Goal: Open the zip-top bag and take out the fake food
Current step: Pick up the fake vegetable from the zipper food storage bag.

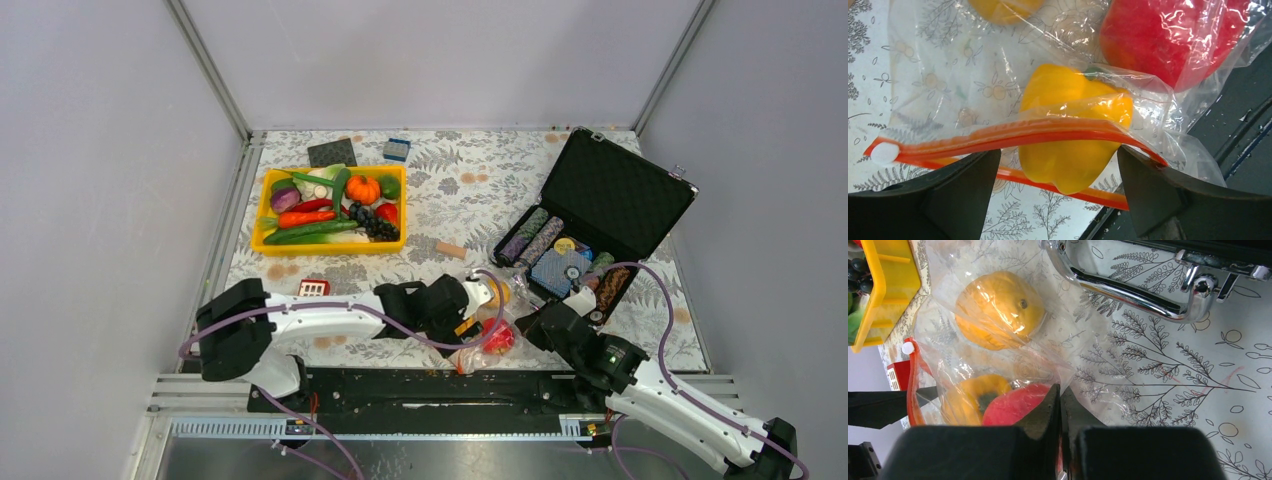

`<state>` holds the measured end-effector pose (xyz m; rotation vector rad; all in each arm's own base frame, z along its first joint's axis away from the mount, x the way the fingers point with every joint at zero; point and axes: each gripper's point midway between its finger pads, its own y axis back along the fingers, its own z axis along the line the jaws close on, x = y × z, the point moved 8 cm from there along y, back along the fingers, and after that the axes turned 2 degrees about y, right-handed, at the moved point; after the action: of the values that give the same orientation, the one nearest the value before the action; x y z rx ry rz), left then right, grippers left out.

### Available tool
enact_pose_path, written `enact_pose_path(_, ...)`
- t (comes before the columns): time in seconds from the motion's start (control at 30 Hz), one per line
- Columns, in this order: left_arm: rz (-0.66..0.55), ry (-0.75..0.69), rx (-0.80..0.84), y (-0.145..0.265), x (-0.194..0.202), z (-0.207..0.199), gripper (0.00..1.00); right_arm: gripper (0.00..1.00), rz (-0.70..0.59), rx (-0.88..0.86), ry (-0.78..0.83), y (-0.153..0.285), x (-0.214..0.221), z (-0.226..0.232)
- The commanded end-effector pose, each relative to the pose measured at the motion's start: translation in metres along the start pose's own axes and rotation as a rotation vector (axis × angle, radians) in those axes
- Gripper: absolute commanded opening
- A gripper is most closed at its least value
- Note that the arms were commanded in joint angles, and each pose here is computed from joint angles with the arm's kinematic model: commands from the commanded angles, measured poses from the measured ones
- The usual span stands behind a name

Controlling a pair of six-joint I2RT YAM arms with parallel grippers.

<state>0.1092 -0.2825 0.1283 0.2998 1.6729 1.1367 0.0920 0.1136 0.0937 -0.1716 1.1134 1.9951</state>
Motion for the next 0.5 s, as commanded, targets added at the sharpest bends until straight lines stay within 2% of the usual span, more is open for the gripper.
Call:
enact_pose_path(0.0,-0.069,-0.029,0.031,-0.006,-0.025,-0.009,0.88,0.0,0.01,-0.021,-0.01,0.002,0.0,0.004)
enact_pose_path(0.47,-0.041,-0.03,0.072,-0.024,-0.023,-0.016,0.87,0.0,0.012,-0.023,-0.008,0.002,0.001,0.003)
